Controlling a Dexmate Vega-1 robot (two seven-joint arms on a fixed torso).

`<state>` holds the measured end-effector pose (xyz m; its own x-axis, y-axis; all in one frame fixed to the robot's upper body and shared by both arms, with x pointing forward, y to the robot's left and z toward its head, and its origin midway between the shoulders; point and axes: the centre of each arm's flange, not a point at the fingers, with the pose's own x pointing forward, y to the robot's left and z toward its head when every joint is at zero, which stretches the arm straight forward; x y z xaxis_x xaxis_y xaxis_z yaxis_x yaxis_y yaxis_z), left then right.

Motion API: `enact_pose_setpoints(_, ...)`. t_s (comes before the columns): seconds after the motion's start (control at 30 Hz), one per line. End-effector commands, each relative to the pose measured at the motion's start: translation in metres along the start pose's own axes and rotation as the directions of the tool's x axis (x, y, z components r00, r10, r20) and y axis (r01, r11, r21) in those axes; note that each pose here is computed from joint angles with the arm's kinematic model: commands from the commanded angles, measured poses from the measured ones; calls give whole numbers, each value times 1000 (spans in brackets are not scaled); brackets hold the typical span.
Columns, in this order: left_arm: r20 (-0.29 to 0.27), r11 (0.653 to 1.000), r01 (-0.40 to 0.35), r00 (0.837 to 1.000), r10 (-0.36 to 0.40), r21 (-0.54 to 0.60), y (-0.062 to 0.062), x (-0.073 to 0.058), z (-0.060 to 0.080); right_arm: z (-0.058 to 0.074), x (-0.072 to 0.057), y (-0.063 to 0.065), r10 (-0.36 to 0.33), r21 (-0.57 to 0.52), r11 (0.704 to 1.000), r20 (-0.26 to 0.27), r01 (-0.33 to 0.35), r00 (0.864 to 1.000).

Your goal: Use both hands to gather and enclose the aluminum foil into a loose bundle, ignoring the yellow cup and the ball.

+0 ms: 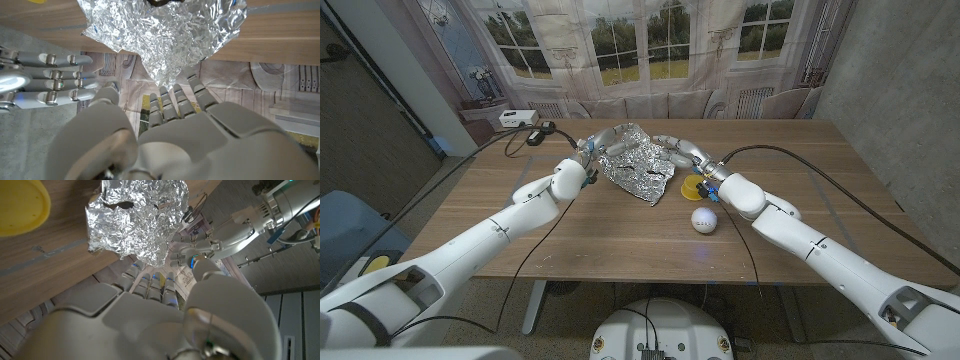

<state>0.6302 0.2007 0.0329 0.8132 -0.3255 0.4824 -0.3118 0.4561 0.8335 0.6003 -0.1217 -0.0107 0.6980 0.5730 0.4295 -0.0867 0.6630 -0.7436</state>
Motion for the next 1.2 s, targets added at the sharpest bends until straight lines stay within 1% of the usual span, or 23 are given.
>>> enact_pose_setpoints(0.03,-58,985,152,987,-148,86,0,17,2,8,12,-1,15,-224,974,-97,-36,995)
enact_pose_setpoints(0.13,-79,975,197,979,-189,106,-1,23,3,7,16,2,26,-254,966,-119,-55,993)
enact_pose_setpoints(0.23,-100,966,225,972,-214,126,-1,28,4,7,23,6,45,-302,949,-161,-93,986)
enact_pose_setpoints(0.37,-119,962,222,972,-204,161,-2,31,5,6,31,10,67,-353,924,-224,-145,972)
enact_pose_setpoints(0.4,-127,962,220,971,-201,162,-2,32,4,5,34,12,77,-374,911,-251,-171,965)
enact_pose_setpoints(0.43,-128,962,220,971,-201,162,-2,32,4,5,34,12,77,-375,911,-254,-172,964)
enact_pose_setpoints(0.47,-131,962,218,972,-197,166,-2,32,4,5,36,13,83,-383,905,-265,-184,961)
enact_pose_setpoints(0.5,-140,961,215,971,-192,174,-2,32,3,4,39,15,94,-399,893,-286,-208,954)
enact_pose_setpoints(0.57,-149,959,211,972,-184,189,-3,32,3,5,42,17,107,-409,883,-302,-230,947)
enact_pose_setpoints(0.67,-164,957,204,971,-172,204,-4,32,3,5,46,20,115,-420,874,-308,-244,944)
enact_pose_setpoints(0.87,-191,953,214,966,-173,215,-6,34,1,4,52,23,145,-407,873,-308,-268,940)
enact_pose_setpoints(0.93,-197,952,218,964,-176,215,-7,35,-1,3,54,24,163,-384,880,-306,-278,938)
enact_pose_setpoints(1.0,-205,948,227,962,-182,224,-9,36,-1,2,55,24,169,-370,887,-298,-278,939)
enact_pose_setpoints(1.07,-208,946,224,962,-175,236,-11,36,-1,-1,57,24,189,-320,905,-285,-279,940)
enact_pose_setpoints(1.1,-212,944,225,962,-174,242,-12,37,-1,-2,58,23,194,-305,910,-285,-280,939)
enact_pose_setpoints(1.2,-219,943,202,965,-145,265,-16,37,0,-3,61,24,211,-270,920,-275,-285,938)
